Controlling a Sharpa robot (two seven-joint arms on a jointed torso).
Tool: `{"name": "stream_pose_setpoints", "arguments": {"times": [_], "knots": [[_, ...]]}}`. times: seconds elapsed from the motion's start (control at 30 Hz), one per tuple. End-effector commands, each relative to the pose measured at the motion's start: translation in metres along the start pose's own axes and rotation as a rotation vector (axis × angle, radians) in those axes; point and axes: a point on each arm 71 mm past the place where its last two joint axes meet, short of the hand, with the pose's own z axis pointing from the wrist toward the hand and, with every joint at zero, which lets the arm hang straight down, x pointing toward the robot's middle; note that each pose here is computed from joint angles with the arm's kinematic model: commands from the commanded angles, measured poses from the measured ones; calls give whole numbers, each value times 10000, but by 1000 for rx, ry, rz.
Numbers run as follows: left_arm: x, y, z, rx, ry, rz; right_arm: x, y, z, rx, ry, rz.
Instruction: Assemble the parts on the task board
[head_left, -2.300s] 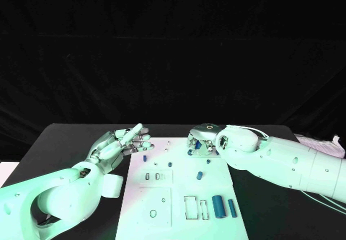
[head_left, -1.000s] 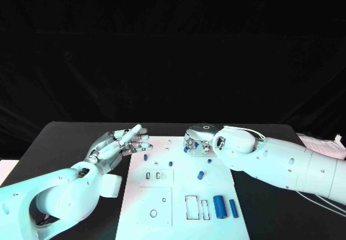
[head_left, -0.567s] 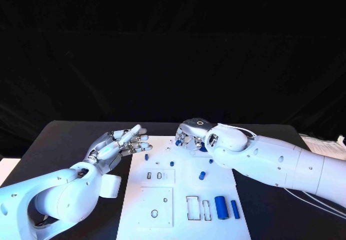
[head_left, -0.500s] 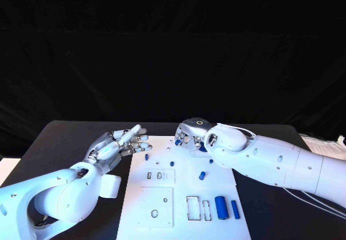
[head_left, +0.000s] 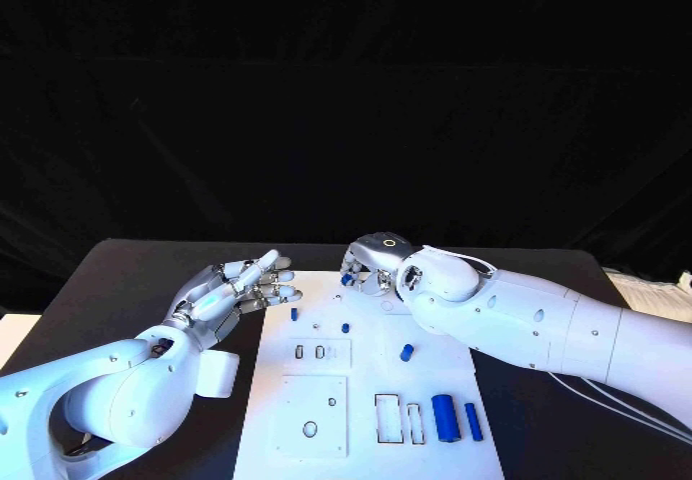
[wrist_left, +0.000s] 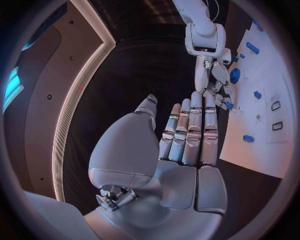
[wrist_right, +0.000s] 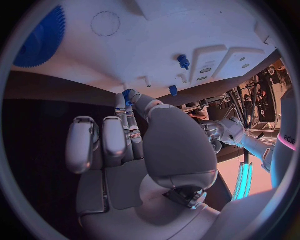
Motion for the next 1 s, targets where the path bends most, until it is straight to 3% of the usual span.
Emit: {"name": "stream_pose_setpoints", "arguments": {"times": [0.03, 0.47, 1.0], "knots": [[23, -8, 8, 4, 16, -9, -8, 2, 19, 4, -4, -20], [12, -8, 7, 0, 16, -8, 51, -14, 50, 17, 63, -34], [24, -5, 7, -6, 22, -11, 92, -14, 131, 39, 76, -48]]}}
